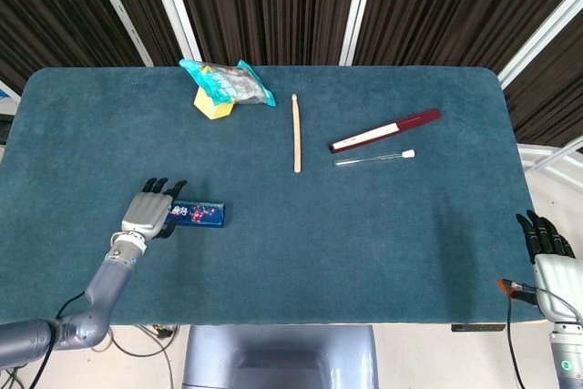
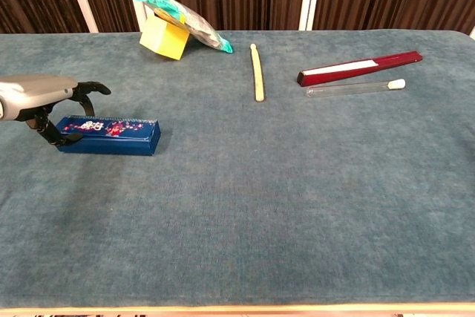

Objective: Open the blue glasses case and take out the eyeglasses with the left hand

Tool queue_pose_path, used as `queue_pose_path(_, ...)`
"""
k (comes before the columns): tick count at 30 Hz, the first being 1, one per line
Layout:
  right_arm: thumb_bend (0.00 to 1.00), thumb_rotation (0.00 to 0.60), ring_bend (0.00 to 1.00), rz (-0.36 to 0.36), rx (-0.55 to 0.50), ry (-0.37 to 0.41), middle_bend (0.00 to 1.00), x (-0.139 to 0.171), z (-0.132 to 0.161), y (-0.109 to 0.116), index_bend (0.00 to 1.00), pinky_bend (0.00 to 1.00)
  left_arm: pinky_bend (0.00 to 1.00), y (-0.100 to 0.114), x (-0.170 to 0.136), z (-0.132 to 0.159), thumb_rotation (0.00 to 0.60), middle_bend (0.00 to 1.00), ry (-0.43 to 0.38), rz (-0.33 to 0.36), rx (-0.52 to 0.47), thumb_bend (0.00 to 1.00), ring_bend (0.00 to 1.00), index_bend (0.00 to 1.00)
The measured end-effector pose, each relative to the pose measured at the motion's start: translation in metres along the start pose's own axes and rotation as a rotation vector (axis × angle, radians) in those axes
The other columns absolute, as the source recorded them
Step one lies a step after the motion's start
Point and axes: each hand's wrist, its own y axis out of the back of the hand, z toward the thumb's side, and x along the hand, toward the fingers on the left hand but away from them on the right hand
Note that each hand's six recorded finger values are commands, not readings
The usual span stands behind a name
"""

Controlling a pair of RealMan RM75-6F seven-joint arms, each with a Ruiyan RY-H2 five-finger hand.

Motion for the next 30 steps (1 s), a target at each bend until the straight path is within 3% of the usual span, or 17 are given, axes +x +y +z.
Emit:
queue_pose_path(14,0.18,0.600,0.00,-0.001,0.001,-0.002,0.00,0.000,0.000,0.000,0.00,0.18,0.03,-0.003,0.016,-0.001,0.600,0.24,0.028,0.001,0.010,0.45,0.00,0.00)
queue_pose_path(18,0.18,0.600,0.00,-0.001,0.000,-0.002,0.00,0.000,0.000,0.000,0.00,0.18,0.03,-0.001,0.019,0.000,0.600,0.19,0.032,0.015,0.010,0.44,0.00,0.00)
queue_pose_path(30,0.18,0.600,0.00,0.001,-0.001,-0.006,0.00,0.000,-0.001,0.000,0.00,0.18,0.03,0.016,0.037,0.002,0.600,0.17,0.054,0.082,0.025,0.42,0.00,0.00)
